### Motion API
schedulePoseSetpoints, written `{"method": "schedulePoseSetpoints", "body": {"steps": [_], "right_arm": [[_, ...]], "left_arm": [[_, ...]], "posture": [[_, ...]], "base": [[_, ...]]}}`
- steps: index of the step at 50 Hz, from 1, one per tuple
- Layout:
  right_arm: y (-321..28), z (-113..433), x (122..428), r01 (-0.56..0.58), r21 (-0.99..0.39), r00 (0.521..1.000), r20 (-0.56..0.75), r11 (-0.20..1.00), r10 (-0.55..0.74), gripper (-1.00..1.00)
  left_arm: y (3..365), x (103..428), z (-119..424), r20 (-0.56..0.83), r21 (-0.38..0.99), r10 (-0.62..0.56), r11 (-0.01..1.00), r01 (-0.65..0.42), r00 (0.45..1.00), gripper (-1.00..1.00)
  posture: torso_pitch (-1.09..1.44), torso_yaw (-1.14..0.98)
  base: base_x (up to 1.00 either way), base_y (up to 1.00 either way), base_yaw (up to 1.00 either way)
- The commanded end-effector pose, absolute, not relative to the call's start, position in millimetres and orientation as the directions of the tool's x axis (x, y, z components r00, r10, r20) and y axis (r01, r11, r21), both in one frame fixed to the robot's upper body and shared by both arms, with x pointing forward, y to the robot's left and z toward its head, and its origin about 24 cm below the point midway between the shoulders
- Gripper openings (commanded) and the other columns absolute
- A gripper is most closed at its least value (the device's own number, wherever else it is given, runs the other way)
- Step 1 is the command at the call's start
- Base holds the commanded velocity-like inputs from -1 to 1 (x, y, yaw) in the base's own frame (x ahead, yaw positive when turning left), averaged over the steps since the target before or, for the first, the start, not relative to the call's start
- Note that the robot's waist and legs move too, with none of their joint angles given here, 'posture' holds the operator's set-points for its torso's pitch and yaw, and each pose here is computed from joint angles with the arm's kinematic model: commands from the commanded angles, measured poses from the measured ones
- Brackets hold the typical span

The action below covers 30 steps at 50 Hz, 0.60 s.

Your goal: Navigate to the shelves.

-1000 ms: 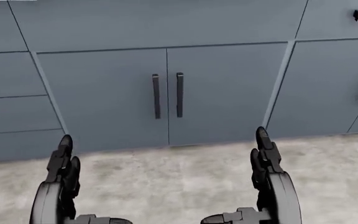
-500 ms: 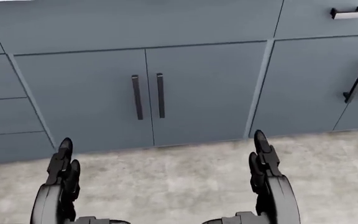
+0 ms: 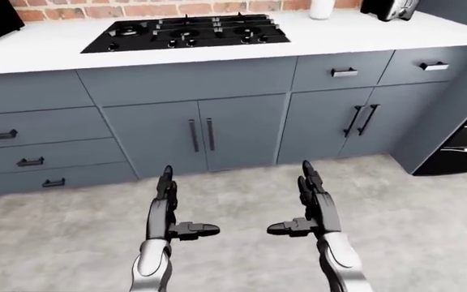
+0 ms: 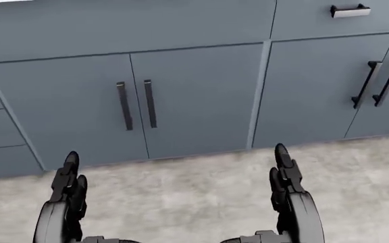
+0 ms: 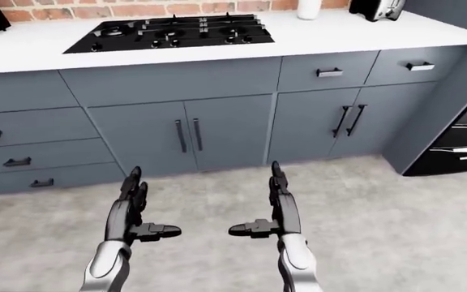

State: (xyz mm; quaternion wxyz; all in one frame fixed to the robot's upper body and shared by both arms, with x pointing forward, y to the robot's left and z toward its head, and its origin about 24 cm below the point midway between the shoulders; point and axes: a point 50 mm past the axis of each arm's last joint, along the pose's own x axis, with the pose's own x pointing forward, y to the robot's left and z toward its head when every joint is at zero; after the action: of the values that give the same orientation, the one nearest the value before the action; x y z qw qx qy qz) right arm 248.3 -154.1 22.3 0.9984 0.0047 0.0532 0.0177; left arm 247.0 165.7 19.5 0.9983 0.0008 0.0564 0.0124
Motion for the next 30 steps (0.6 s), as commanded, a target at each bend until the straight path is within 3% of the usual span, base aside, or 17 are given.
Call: {"method": "schedulePoseSetpoints", "body": {"steps": [1, 30], "right_arm": [[-157.9, 44.3, 254.0, -0.023, -0.003, 1.0, 0.007, 1.0, 0.023, 1.0], [-158.3, 44.1, 254.5, -0.022, 0.0, 1.0, 0.006, 1.0, 0.022, 1.0]], "left_arm": [[159.9, 254.0, 41.2, 0.0, 0.0, 0.0, 1.0, 0.0, 1.0, 1.0], [159.9, 254.0, 41.2, 0.0, 0.0, 0.0, 1.0, 0.0, 1.0, 1.0]], "posture": [[0.0, 0.0], [0.0, 0.0]], "base": [[0.0, -0.29, 0.0], [0.0, -0.28, 0.0]]}}
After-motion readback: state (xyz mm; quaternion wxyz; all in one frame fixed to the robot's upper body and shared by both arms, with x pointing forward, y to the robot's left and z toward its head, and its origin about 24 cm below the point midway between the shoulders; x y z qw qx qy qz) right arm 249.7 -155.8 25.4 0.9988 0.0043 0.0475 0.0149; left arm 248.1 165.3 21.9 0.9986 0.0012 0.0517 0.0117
